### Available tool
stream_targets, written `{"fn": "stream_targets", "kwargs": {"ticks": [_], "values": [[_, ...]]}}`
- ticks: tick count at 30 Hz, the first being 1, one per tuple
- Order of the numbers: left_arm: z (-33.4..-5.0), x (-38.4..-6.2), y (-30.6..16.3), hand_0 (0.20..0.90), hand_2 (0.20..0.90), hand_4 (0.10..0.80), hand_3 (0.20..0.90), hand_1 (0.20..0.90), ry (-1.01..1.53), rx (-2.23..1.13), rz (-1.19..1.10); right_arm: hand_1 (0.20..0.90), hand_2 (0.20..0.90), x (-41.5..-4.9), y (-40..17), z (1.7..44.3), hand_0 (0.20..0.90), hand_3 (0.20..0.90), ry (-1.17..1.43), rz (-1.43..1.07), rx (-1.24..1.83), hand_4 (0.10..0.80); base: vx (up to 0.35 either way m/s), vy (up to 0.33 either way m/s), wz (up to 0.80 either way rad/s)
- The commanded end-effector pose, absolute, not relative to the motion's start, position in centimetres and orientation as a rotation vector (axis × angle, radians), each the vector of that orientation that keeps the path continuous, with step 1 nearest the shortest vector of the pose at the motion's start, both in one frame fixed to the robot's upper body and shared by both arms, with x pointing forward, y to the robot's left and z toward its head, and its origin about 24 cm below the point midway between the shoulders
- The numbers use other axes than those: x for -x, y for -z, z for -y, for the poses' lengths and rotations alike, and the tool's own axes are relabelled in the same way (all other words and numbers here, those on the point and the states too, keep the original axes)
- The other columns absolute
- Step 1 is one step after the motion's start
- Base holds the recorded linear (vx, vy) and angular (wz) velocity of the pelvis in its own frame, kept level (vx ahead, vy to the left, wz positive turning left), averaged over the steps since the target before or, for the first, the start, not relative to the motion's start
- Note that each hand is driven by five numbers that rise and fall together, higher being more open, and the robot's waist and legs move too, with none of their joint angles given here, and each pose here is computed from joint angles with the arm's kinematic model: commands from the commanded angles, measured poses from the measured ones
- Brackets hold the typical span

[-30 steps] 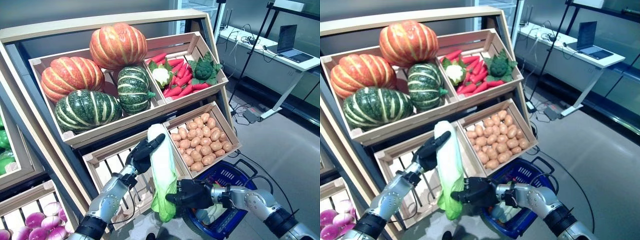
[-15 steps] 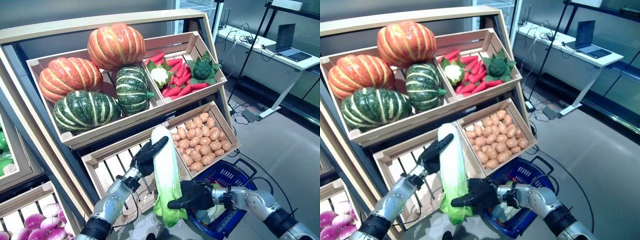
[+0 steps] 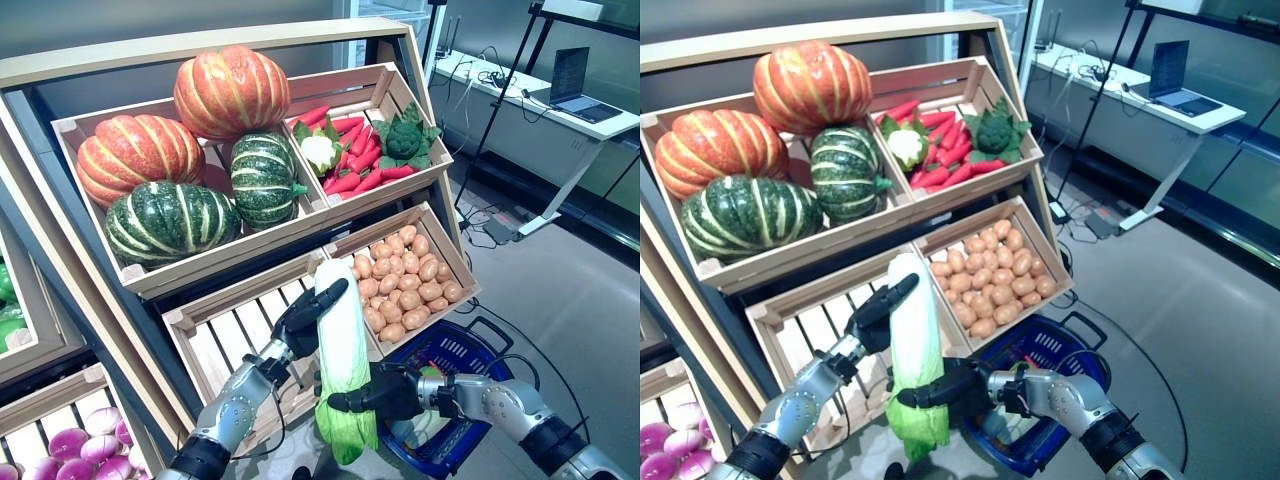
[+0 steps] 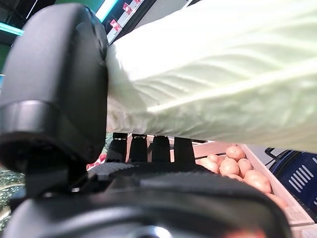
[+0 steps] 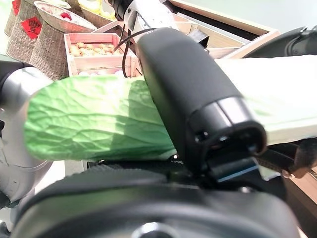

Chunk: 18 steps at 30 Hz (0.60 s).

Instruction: Put vegetables into the basket

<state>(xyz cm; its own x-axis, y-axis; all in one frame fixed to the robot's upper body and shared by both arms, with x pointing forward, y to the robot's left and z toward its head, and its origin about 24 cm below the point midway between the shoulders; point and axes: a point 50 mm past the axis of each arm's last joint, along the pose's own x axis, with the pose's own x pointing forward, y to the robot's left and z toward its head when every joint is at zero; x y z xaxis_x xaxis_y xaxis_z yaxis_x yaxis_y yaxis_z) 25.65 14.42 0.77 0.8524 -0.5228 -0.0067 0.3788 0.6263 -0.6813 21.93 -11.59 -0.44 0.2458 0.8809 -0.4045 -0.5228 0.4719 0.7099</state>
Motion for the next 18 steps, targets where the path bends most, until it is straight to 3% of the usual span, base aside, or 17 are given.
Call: {"fn": "stream_targets", "kwargs": {"ticks": [1, 14, 15, 16, 17, 18], "values": [[-10.76, -27.65, -3.72, 0.3, 0.3, 0.4, 0.3, 0.3, 0.65, 0.787, -0.074, 0.3, 0.3, -24.62, -7.01, 5.36, 0.3, 0.3, -1.324, -0.505, -0.706, 0.4, 0.0, 0.0, 0.0], [-10.94, -27.81, -3.94, 0.3, 0.3, 0.4, 0.3, 0.3, 0.643, 0.758, -0.064, 0.3, 0.3, -24.86, -6.78, 5.73, 0.3, 0.3, -1.286, -0.501, -0.718, 0.4, 0.0, 0.0, 0.0], [-10.9, -27.8, -3.91, 0.364, 0.364, 0.442, 0.364, 0.364, 0.645, 0.749, -0.07, 0.3, 0.3, -24.91, -6.86, 5.8, 0.3, 0.3, -1.287, -0.496, -0.718, 0.4, 0.0, 0.0, 0.0], [-10.94, -27.82, -3.95, 0.691, 0.691, 0.66, 0.691, 0.691, 0.643, 0.743, -0.07, 0.3, 0.3, -24.99, -6.95, 5.88, 0.3, 0.3, -1.282, -0.49, -0.72, 0.4, 0.0, 0.0, 0.0], [-10.96, -27.84, -4.01, 0.9, 0.9, 0.8, 0.9, 0.9, 0.642, 0.74, -0.068, 0.3, 0.3, -24.98, -6.94, 5.9, 0.3, 0.3, -1.278, -0.487, -0.723, 0.4, 0.0, 0.0, 0.0], [-11.0, -27.85, -4.01, 0.9, 0.9, 0.8, 0.9, 0.9, 0.641, 0.737, -0.067, 0.3, 0.3, -25.06, -7.0, 5.94, 0.3, 0.3, -1.274, -0.481, -0.725, 0.4, 0.0, 0.0, 0.0]]}}
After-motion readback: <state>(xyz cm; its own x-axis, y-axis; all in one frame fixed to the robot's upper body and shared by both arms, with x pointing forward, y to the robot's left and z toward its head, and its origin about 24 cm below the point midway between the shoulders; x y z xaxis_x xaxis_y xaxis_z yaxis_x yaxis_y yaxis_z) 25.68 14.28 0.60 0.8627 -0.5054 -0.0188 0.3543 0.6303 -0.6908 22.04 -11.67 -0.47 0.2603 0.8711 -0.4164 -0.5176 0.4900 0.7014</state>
